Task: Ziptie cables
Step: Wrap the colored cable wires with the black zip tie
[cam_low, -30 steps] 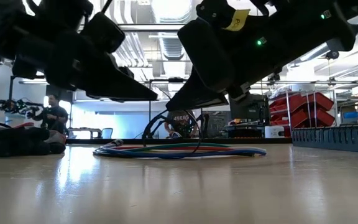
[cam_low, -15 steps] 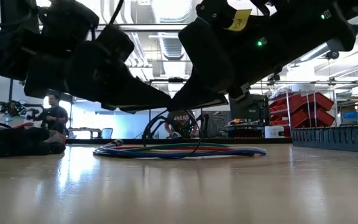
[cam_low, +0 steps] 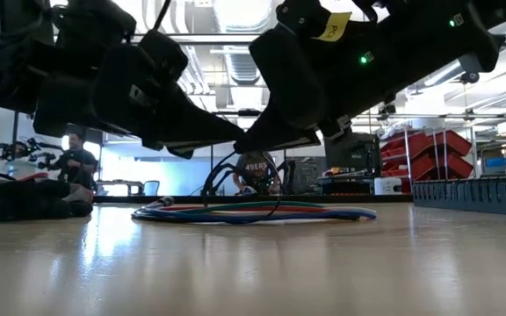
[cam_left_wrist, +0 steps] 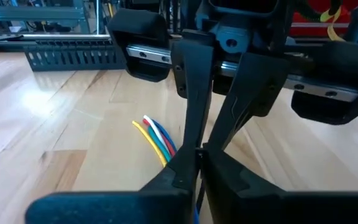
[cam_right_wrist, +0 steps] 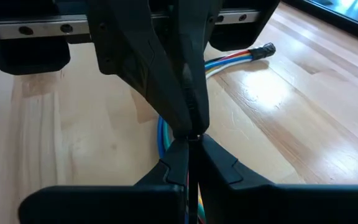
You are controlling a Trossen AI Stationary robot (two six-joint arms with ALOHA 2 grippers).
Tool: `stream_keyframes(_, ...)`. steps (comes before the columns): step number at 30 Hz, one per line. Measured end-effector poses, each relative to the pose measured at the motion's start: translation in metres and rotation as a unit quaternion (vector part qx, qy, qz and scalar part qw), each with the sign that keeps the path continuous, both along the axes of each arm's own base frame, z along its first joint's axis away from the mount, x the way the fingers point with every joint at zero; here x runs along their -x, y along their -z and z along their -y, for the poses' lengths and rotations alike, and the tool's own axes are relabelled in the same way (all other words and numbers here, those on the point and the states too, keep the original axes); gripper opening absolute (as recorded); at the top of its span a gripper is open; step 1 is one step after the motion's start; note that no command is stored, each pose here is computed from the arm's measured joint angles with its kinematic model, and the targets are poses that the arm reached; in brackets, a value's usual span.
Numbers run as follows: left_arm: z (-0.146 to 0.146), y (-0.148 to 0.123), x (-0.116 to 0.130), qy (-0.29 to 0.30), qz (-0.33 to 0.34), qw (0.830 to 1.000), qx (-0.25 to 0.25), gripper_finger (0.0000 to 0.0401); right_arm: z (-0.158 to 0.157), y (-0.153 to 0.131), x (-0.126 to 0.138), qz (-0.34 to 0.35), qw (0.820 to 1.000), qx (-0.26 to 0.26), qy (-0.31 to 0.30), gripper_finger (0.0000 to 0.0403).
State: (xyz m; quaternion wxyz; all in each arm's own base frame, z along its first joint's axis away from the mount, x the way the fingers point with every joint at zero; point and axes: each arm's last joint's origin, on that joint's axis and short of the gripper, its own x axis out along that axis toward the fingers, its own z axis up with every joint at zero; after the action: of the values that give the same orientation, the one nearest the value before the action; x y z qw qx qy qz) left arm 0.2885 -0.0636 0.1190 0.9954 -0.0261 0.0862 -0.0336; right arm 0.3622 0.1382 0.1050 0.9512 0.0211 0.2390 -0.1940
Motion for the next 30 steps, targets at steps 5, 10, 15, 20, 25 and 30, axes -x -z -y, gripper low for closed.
stream_keyframes(5,-0.003,-0.006,0.012,-0.008,0.014,1.000,0.002,0.0001,0.000,-0.001,-0.001,0.005,1.000,-0.003,0.000,0.0003)
stream_keyframes(10,-0.013,-0.017,0.040,-0.047,0.035,0.998,-0.028,0.0001,-0.001,-0.006,0.001,0.003,1.000,-0.005,-0.004,0.0003)
stream_keyframes(15,-0.026,-0.031,0.082,-0.097,0.069,0.991,-0.060,0.0001,-0.002,-0.005,0.002,-0.007,1.000,-0.004,-0.010,0.0003)
stream_keyframes(20,-0.033,-0.031,0.118,-0.083,0.096,0.990,-0.061,0.0001,0.003,-0.006,0.000,-0.004,1.000,-0.006,0.001,0.0003)
stream_keyframes(25,-0.029,-0.025,0.126,-0.007,0.065,0.997,-0.034,0.0000,0.007,-0.006,-0.001,0.000,1.000,-0.014,0.010,0.0003)
stream_keyframes(30,-0.020,-0.029,0.115,0.019,0.057,0.998,-0.012,0.0000,0.007,-0.008,-0.002,0.004,1.000,-0.015,0.010,0.0003)
